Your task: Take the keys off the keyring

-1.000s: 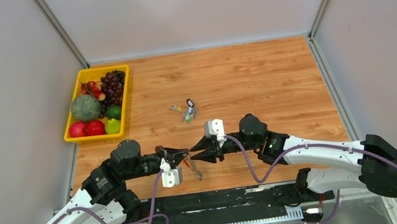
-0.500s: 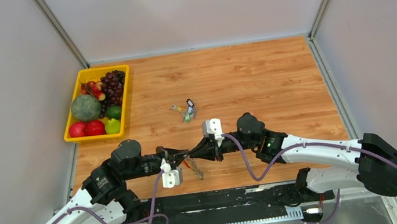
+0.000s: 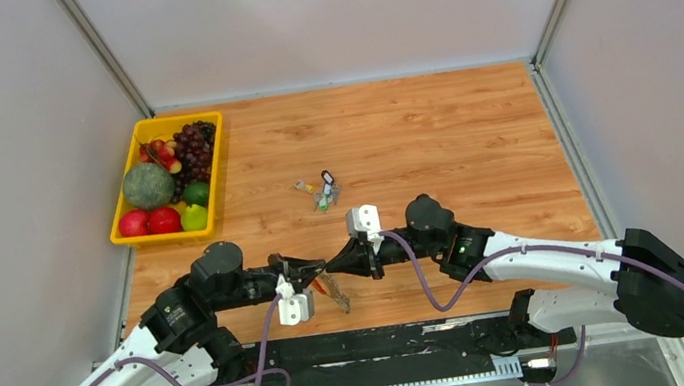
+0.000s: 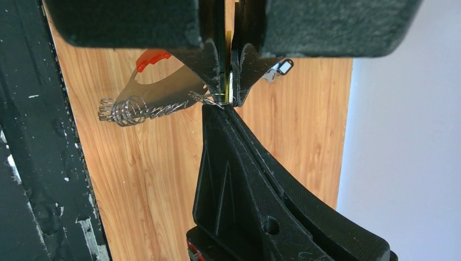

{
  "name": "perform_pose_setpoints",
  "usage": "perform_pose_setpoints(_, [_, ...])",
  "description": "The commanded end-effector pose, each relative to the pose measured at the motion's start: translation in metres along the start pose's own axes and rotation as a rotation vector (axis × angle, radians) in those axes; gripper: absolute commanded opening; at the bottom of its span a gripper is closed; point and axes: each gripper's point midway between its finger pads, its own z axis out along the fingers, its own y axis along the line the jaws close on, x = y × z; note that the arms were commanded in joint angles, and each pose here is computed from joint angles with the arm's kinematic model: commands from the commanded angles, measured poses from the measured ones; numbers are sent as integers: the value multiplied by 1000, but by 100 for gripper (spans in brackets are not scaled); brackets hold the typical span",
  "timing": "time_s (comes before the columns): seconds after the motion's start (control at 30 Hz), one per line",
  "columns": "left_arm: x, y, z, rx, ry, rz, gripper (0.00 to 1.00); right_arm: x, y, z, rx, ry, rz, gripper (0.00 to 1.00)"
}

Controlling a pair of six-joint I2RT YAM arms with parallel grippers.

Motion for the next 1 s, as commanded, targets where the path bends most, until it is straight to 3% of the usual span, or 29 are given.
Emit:
perform_pose_setpoints(0.0, [-6,19,0,-75,-14,28,0,-33,27,4,-109,-74,-24,0])
perform_pose_setpoints(0.83, [-6,24,-5,-117,-5,18,0,-55,27,-21,-73,-167,56,0])
perform_pose_setpoints(0.97, [-8,23,-6,-113,-15,25,0,-43,18,-13,-46,-103,73,19])
